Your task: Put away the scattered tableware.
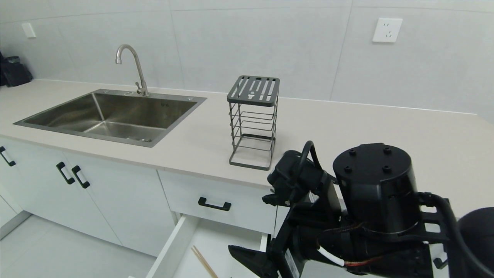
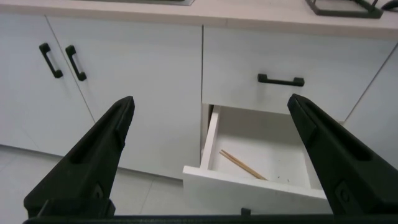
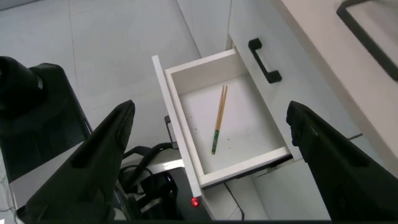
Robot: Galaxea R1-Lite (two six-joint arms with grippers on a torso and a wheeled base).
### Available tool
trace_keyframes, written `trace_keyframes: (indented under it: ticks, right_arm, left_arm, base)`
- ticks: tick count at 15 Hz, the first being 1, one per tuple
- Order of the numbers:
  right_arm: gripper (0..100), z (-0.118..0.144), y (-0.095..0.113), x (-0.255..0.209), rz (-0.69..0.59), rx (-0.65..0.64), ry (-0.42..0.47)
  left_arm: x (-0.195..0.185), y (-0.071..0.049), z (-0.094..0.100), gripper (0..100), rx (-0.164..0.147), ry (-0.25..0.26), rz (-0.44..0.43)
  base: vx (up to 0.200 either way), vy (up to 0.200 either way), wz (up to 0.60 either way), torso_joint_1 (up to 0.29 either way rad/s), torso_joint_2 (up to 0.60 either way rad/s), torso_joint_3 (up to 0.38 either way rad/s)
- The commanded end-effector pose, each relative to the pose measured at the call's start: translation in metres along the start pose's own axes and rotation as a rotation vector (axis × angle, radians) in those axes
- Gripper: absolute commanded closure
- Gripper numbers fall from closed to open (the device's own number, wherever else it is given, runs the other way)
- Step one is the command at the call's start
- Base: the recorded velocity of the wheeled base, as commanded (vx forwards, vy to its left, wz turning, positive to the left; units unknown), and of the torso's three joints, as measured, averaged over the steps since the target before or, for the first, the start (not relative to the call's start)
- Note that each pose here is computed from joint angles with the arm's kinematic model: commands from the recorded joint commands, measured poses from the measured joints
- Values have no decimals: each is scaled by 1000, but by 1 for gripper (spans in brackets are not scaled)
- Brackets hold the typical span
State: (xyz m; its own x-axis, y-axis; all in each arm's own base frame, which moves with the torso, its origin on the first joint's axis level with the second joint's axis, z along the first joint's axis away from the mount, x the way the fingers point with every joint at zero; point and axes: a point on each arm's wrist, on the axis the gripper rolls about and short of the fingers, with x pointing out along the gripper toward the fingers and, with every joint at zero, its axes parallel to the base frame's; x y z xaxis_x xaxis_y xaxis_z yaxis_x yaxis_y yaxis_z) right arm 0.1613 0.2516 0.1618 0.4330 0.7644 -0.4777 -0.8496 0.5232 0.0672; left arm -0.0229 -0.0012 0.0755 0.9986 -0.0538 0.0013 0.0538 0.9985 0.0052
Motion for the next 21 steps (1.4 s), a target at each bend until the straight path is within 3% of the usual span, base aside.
trace_keyframes:
  ticks: [1,6,8,10,15,21]
  right_arm:
    - [0,3,-1,6,-4,0,13]
    - [0,-12,-23,8,-48,34,188]
    - [0,-16,-31,6,-54,-11,225]
    - [0,-18,-47,12,-94,-33,242]
    - [0,-27,-94,2,-283,69,253]
    - [0,-40,-138,5,-392,154,253]
  left_arm:
    - [0,0,0,0,-1,1,0]
    - [0,0,0,0,1,1,0]
    - [0,0,0,0,-1,1,0]
    - [0,0,0,0,-1,1,0]
    - [0,0,0,0,-1,1,0]
    - [0,0,0,0,1,1,0]
  base:
    - [0,0,0,286,-510,-242]
    - [0,0,0,262,-497,-239]
    - [0,0,0,78,-144,-68]
    - [0,0,0,18,-33,-11]
    - [0,0,0,0,0,0]
    - [0,0,0,0,0,0]
